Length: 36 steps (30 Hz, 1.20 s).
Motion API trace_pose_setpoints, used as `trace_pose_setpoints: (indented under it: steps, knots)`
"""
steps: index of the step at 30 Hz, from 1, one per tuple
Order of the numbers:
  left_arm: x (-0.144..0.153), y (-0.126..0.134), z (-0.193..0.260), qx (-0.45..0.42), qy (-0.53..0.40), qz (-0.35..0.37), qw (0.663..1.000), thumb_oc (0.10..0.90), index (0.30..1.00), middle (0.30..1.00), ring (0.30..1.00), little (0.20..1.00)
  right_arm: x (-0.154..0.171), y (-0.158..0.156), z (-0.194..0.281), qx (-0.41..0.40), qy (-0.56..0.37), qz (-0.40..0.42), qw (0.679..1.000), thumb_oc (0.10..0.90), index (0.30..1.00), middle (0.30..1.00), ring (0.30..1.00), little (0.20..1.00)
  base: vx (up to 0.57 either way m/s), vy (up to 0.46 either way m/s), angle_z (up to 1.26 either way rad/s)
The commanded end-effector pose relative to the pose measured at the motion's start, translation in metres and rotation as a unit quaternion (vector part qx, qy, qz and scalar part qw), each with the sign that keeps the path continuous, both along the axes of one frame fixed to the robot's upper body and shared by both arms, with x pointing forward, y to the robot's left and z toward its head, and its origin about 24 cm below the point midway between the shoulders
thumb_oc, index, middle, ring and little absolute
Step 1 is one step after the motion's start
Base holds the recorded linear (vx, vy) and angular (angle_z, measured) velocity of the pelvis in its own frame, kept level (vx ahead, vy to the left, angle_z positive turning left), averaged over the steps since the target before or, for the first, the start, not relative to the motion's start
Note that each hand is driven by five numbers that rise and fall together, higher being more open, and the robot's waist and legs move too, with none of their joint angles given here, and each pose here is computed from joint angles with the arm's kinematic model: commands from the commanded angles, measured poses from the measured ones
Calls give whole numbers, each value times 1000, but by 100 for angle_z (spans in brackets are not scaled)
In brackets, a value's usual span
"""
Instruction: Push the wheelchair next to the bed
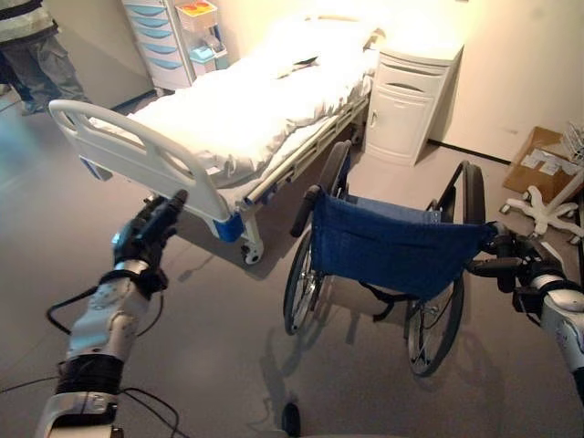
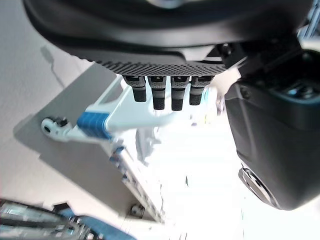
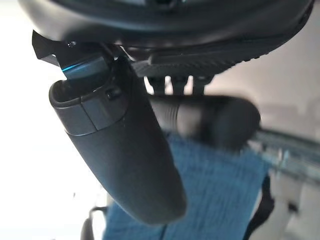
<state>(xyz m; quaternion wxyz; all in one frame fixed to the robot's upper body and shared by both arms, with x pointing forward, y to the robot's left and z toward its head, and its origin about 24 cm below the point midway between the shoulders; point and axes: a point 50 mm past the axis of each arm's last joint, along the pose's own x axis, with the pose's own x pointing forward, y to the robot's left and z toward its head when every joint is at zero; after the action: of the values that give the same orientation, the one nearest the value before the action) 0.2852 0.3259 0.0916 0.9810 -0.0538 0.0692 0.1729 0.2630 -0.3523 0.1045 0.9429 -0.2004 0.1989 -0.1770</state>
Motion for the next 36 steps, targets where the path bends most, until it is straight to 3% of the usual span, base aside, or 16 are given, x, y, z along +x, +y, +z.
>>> trace_pose_setpoints:
  steps: [1, 11, 18, 22, 27, 28, 30, 31, 35, 36]
  knots:
    - [6, 18, 69, 58, -132, 9, 990, 800, 900, 900, 900, 900, 31, 12, 118, -126, -179, 68, 973, 800, 900, 900, 900, 900, -26, -16, 6]
    - [14, 3, 53, 49, -110, -7, 993, 800, 900, 900, 900, 900, 47, 30, 114, -146, -189, 79, 968, 800, 900, 900, 900, 900, -11, -10, 13]
    - [21, -4, 51, 46, -97, -22, 994, 800, 900, 900, 900, 900, 53, 23, 119, -212, -144, 58, 965, 800, 900, 900, 900, 900, -2, 0, 1]
    - [21, -4, 51, 49, -98, -21, 994, 800, 900, 900, 900, 900, 54, 22, 124, -200, -150, 61, 966, 800, 900, 900, 900, 900, 0, 0, 0]
    - [15, 2, 43, 49, -95, -5, 994, 800, 900, 900, 900, 900, 49, 35, 135, -87, -271, 68, 956, 800, 900, 900, 900, 900, 0, 0, 0]
    - [12, 6, 38, 44, -95, 7, 995, 800, 900, 900, 900, 900, 44, 39, 144, -42, -345, 58, 936, 800, 900, 900, 900, 900, 0, 0, 0]
    - [8, 9, 33, 39, -92, 16, 995, 800, 900, 900, 900, 900, 37, 42, 148, -4, -398, 51, 916, 800, 900, 900, 900, 900, 0, 0, 0]
    - [5, 12, 28, 35, -90, 27, 995, 800, 900, 900, 900, 900, 29, 42, 154, 30, -459, 34, 887, 800, 900, 900, 900, 900, 0, 0, 0]
    - [-6, 22, 17, 29, -83, 50, 995, 800, 900, 900, 900, 900, 5, 27, 158, 44, -547, -33, 835, 800, 900, 900, 900, 900, 0, 0, 0]
    - [-6, 21, 17, 30, -83, 50, 995, 800, 900, 900, 900, 900, 5, 27, 158, 44, -547, -33, 835, 800, 900, 900, 900, 900, 7, -4, 4]
